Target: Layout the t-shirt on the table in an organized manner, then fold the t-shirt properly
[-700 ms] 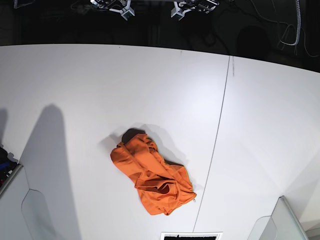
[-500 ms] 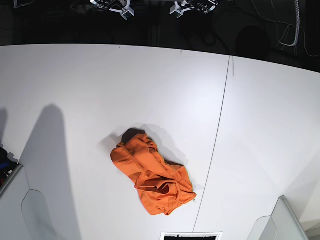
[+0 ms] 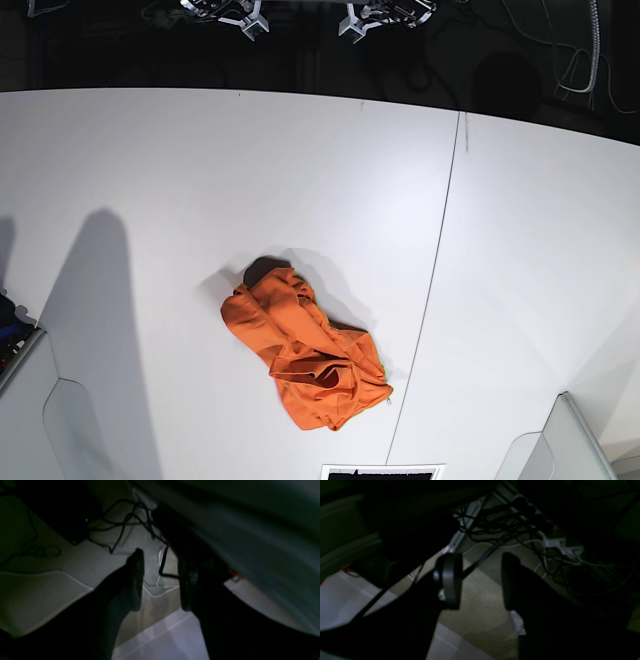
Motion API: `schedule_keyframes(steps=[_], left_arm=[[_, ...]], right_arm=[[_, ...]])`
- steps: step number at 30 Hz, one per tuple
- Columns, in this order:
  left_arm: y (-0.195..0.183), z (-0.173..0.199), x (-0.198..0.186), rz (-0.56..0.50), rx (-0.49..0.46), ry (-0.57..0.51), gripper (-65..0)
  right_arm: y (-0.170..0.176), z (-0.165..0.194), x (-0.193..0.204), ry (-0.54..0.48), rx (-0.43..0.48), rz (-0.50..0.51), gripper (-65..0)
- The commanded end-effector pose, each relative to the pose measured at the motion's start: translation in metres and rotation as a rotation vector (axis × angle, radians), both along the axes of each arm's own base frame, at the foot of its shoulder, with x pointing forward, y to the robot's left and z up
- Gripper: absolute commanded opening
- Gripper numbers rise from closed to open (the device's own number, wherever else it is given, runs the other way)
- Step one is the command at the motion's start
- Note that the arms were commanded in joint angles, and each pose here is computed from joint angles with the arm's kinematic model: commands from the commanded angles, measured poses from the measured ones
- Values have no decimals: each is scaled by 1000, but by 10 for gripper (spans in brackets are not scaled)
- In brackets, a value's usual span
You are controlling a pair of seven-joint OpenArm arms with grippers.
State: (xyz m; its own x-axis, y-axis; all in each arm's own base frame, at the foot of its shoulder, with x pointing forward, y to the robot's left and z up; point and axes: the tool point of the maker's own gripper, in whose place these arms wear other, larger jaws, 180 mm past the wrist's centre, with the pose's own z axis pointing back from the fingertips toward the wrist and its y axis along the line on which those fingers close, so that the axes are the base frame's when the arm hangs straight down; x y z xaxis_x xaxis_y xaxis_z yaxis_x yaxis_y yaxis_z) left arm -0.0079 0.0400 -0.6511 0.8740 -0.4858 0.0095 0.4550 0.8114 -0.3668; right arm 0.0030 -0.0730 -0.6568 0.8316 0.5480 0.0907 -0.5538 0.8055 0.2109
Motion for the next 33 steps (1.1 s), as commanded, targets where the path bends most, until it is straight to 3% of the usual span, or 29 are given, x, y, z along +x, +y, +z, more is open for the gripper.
schedule_keyframes(steps=[1,10,23,27,33], left_arm=[[-6,2,1,3,-24,-1,-396],[-20,9,-8,-12,-115,44,-396],[-28,12,-32,6,-145,47,-396],[-28,15,-36,3,-155,10,-396],[-19,26,-37,-5,-178,-78,-396]], right_arm=[[3,1,1,-4,16,2,-395],[7,2,8,-22,25,1,-396],[-5,4,-9,-24,17,25,-396],[-3,13,-17,-62,46,29,-396],[13,45,-30,-128,167,64,-396]])
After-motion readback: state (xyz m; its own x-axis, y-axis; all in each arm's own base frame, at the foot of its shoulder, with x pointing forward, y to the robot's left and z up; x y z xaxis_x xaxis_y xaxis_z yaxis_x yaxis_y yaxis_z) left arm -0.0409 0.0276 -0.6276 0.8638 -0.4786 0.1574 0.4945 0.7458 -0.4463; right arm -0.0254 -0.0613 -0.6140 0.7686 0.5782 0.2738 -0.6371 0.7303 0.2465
